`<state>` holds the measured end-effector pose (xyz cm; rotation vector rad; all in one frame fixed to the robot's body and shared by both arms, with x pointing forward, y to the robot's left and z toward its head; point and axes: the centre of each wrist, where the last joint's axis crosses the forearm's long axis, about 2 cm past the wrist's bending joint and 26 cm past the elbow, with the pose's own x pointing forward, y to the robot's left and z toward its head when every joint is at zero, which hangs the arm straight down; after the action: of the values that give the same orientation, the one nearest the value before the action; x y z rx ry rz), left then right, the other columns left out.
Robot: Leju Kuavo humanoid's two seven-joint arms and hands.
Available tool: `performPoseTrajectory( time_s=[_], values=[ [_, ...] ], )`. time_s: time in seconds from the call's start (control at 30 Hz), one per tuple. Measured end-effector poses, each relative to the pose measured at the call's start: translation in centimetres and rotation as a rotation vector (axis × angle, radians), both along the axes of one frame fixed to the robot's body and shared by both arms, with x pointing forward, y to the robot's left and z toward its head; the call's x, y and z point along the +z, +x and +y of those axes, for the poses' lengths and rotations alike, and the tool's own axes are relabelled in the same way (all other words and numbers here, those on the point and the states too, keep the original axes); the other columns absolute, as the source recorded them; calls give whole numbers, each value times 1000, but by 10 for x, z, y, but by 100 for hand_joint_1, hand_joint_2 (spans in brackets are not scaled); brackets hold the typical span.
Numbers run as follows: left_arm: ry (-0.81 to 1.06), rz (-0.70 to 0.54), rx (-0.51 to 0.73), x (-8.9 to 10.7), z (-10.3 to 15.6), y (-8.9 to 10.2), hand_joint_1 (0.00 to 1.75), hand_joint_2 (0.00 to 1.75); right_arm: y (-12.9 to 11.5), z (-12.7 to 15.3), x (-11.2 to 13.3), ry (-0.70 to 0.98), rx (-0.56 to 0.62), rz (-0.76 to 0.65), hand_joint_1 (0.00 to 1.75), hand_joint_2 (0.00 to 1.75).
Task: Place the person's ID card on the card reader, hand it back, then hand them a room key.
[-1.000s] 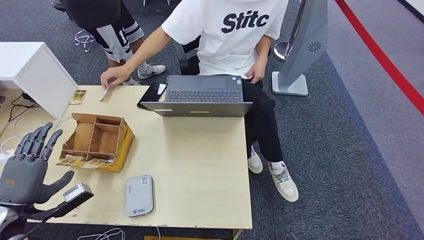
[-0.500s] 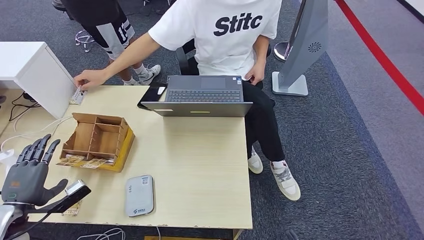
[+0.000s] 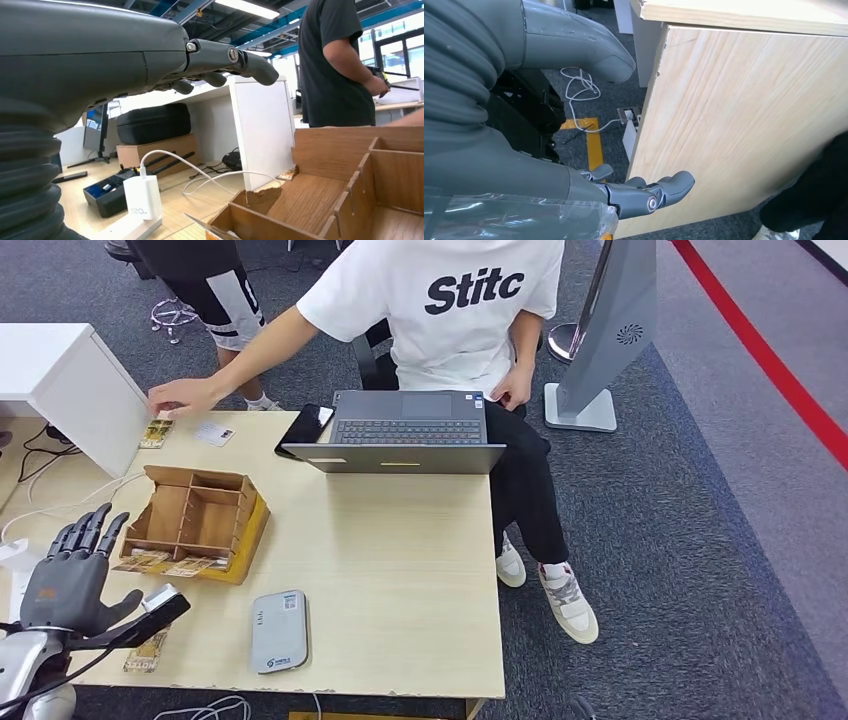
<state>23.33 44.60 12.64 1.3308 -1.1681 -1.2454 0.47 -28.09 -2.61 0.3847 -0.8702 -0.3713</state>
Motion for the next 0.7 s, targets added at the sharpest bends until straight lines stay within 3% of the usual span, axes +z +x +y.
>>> performPoseTrajectory(
  time_s=[0.7],
  values=[
    [-30, 92, -16, -18, -35, 23, 0, 175, 8, 5, -5, 9, 60, -6, 0, 175]
  ],
)
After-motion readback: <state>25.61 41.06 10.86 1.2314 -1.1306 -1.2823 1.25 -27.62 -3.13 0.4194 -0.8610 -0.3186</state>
